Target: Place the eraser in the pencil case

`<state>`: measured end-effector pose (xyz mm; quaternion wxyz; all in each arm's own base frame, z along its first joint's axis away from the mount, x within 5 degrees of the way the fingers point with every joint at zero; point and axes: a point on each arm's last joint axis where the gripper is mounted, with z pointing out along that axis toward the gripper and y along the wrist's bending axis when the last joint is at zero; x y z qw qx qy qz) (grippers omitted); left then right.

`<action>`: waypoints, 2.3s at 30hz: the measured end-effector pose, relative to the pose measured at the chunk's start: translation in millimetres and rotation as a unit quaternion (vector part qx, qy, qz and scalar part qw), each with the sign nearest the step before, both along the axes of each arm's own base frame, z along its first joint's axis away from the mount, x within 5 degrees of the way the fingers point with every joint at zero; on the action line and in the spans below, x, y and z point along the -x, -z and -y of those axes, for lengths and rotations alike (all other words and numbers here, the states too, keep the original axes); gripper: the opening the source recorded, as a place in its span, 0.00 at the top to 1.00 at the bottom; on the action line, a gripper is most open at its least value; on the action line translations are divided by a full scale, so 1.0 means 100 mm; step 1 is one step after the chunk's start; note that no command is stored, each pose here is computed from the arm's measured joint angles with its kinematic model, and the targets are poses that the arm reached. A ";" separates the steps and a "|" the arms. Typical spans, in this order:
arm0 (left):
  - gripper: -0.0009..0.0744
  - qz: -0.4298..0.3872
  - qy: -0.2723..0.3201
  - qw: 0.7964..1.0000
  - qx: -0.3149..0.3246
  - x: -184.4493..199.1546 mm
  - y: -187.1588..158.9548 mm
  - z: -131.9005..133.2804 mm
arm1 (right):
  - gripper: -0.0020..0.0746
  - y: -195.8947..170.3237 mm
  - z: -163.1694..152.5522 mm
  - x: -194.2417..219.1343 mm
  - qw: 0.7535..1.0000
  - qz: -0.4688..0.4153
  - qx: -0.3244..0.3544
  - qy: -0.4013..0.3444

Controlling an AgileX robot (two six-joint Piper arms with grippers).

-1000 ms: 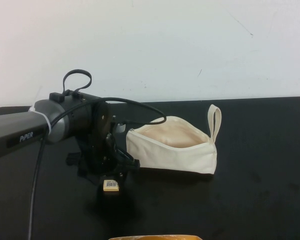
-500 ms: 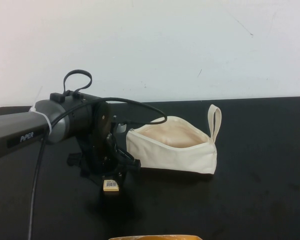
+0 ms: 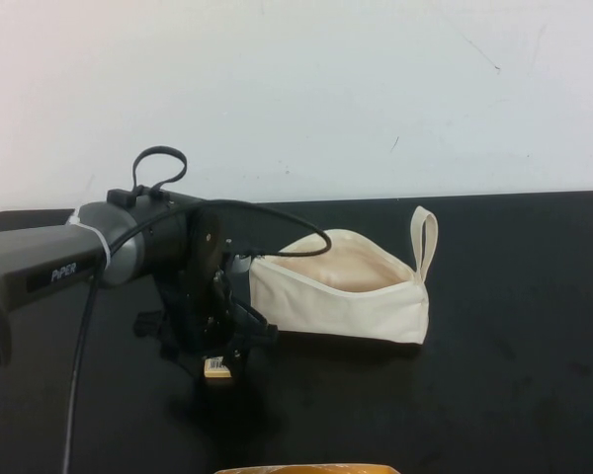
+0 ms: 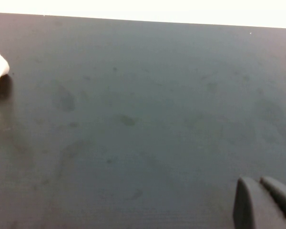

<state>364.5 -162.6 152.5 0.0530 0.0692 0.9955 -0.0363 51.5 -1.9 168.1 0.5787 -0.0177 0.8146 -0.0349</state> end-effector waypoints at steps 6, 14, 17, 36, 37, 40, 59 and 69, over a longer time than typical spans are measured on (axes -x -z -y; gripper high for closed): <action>0.55 0.001 0.006 1.000 0.001 -0.01 -0.01 0.01 | 0.98 0.00 0.00 0.00 1.000 0.000 0.000 0.000; 0.61 0.046 0.033 0.998 0.018 0.06 -0.52 -0.02 | 0.98 0.00 0.00 0.00 1.000 0.000 0.000 0.000; 0.61 0.097 0.037 0.994 0.038 0.08 -0.96 -0.02 | 0.98 0.00 0.00 0.00 1.000 0.000 0.000 0.000; 0.48 0.236 0.128 0.954 0.131 -0.14 -1.03 0.74 | 0.98 0.00 0.00 0.00 1.000 0.000 0.000 0.000; 0.45 0.234 0.127 0.955 0.130 -0.17 -0.97 0.75 | 0.98 0.00 0.00 0.00 1.000 0.000 0.000 0.000; 0.40 0.236 0.126 0.955 0.130 -0.20 -0.90 0.76 | 0.98 0.00 0.00 0.00 1.000 0.000 0.000 0.000; 0.98 0.354 0.166 0.917 0.081 0.87 -1.95 -0.02 | 0.98 0.00 0.00 0.00 1.000 0.000 0.000 0.000; 0.99 0.406 0.108 0.898 0.132 1.79 -1.77 -0.56 | 0.98 0.00 0.00 0.00 1.000 0.000 0.000 0.000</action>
